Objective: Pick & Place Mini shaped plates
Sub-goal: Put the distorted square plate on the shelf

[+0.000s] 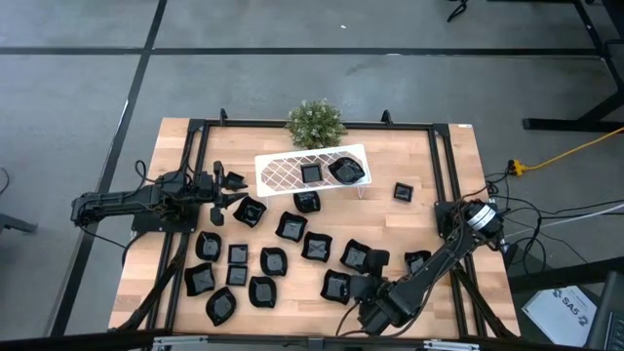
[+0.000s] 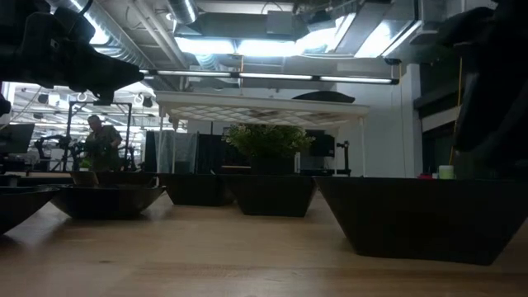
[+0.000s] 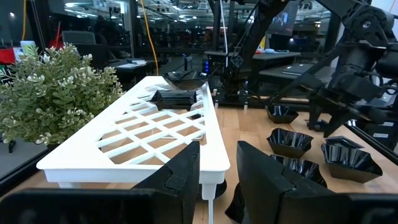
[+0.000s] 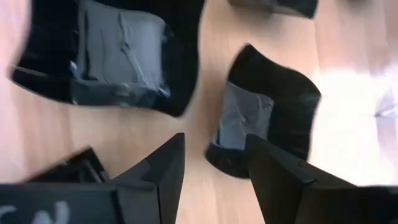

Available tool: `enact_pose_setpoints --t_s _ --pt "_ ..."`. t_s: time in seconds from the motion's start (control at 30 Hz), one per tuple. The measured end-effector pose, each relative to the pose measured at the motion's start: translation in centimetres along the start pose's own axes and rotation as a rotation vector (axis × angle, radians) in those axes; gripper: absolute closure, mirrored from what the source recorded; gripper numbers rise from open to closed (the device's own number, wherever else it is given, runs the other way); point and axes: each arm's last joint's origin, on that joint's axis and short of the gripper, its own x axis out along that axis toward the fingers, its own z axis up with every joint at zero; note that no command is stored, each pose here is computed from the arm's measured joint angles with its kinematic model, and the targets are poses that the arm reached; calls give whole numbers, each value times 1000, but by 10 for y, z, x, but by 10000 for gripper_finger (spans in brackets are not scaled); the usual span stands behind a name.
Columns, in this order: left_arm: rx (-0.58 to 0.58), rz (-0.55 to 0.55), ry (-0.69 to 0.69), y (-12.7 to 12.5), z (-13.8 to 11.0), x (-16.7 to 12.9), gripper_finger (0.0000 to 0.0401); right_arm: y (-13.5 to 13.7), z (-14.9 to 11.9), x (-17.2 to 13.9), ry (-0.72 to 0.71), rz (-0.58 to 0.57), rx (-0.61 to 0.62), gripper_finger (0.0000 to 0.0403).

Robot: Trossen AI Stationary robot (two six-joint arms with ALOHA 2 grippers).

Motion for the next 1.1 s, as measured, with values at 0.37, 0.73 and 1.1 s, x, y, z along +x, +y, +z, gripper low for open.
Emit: enact_pose_setpoints --t_s 0.37,0.73,1.1 --pt "0 0 0 0 0 0 301 8 -2 13 -11 -37 19 234" --pt "0 0 0 0 0 0 301 7 -5 19 6 -47 18 234" --pt "0 0 0 0 0 0 301 -2 -7 37 31 -75 53 272"
